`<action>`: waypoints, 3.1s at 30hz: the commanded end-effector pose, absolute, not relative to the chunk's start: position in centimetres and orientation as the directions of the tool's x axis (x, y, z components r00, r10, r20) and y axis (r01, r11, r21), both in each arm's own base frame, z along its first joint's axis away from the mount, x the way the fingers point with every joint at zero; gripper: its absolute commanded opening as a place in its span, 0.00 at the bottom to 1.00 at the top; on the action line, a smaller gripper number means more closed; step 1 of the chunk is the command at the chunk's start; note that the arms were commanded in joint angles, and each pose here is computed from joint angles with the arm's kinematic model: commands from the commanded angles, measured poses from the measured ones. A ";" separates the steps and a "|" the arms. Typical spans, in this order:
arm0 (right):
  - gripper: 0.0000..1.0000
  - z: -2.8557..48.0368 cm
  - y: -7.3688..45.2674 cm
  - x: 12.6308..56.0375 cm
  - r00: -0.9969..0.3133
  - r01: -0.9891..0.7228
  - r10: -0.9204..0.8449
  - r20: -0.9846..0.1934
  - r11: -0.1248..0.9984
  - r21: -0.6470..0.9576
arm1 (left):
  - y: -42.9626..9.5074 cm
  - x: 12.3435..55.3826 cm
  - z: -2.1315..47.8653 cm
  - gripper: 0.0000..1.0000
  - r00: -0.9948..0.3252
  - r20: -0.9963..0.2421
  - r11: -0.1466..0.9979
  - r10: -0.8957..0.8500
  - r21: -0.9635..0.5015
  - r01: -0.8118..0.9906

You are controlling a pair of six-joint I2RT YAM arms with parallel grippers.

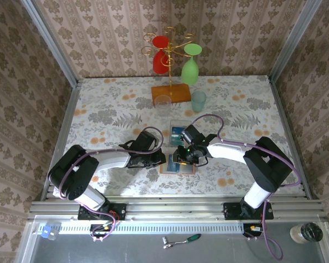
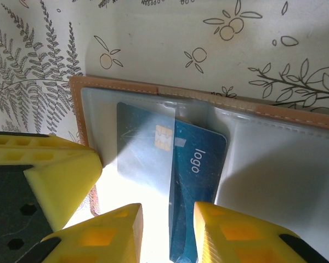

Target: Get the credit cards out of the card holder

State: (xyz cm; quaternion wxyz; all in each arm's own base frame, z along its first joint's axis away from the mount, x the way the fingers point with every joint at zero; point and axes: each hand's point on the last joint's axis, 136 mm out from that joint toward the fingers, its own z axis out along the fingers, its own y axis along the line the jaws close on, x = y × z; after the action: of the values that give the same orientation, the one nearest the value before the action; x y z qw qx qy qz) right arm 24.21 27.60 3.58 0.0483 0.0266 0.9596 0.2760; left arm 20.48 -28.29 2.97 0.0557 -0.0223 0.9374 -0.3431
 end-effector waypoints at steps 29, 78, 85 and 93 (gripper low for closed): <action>0.31 4.3 27.8 24.8 -0.993 -0.020 0.044 -0.113 0.861 0.508 | -28.1 20.4 4.9 0.09 -0.990 -0.123 0.765 -0.072 -0.643 0.024; 0.30 2.5 27.4 24.1 -0.994 0.056 0.100 -0.044 0.814 0.578 | -28.9 19.6 2.7 0.02 -0.996 -0.084 0.820 -0.004 -0.571 0.045; 0.28 3.2 27.9 24.3 -0.993 0.056 0.108 -0.049 0.790 0.611 | -28.9 19.5 2.4 0.02 -0.997 -0.080 0.817 -0.007 -0.575 0.040; 0.22 3.2 27.7 24.4 -0.991 0.064 0.121 -0.052 0.789 0.612 | -28.9 19.4 2.4 0.02 -0.997 -0.078 0.817 -0.006 -0.576 0.040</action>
State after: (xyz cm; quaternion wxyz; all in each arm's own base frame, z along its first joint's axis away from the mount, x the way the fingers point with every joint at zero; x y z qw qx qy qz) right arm 24.69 27.73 3.25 0.0498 0.0449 0.9468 0.3148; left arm 19.94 -29.25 3.14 0.0448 0.0030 0.9481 -0.3147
